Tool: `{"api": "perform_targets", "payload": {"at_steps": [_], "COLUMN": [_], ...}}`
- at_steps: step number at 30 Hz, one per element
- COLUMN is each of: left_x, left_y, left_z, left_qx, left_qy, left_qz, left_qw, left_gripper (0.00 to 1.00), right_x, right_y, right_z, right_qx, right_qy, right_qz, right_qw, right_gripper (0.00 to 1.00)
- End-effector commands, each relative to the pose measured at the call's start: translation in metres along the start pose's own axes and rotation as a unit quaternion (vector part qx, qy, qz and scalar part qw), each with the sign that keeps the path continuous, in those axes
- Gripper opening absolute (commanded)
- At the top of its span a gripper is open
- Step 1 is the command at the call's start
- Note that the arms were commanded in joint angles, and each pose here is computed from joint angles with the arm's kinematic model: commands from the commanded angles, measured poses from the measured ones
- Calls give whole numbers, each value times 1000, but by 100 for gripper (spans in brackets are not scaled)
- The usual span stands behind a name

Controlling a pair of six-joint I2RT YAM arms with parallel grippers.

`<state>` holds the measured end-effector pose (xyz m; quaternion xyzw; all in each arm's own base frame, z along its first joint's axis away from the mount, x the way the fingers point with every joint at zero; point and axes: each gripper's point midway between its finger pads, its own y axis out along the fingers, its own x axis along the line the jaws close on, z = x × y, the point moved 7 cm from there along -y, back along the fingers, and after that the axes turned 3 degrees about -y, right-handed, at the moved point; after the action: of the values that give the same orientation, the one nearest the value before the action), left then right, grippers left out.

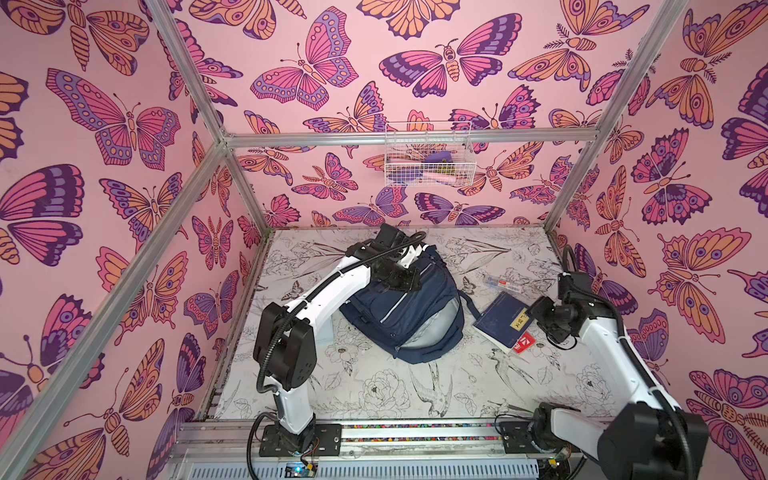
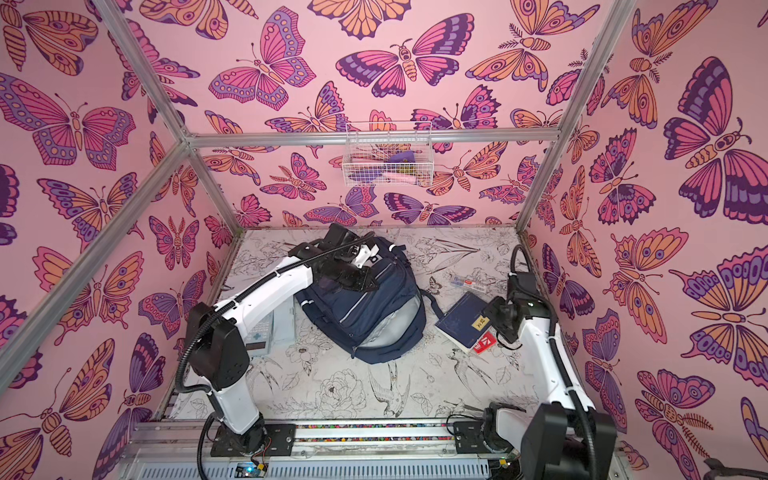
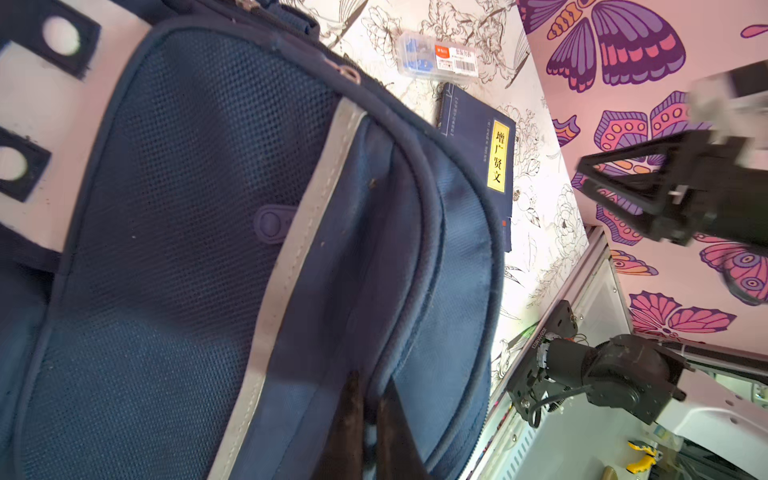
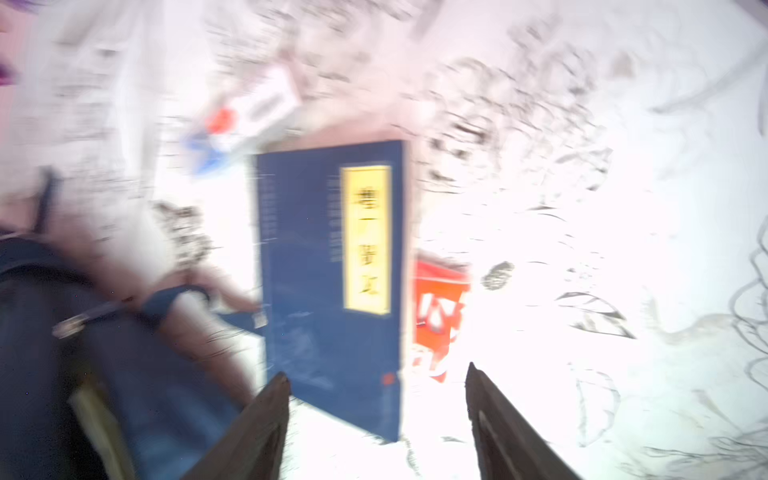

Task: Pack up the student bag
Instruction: 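Release the book and move the right gripper back to the remaining book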

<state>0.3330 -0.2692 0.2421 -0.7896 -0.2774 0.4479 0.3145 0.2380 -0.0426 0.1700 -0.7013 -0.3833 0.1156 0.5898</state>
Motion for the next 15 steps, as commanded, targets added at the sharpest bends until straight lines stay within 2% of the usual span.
{"api": "perform_targets", "payload": {"at_steps": [1,6,15], "left_x": [-3,-3,-3], "left_y": [-10,-7,-4], "left_z": [3,6,10], "left_qx": [-9,-4,2], "left_qy": [-11,-16,-20], "left_qz": [12,20,32], "left_qw": [1000,1000,999], "left_gripper": [0,0,0], "right_x": [-13,-20,-21], "right_y": [15,43,85], "right_z": [-4,-20,-23], "right_qx": [25,-7,40], "right_qy": [-1,29,48], "right_qz": [-18,-54,-102], "right_qw": [1000,998,993], "right_gripper": [70,69,60]}}
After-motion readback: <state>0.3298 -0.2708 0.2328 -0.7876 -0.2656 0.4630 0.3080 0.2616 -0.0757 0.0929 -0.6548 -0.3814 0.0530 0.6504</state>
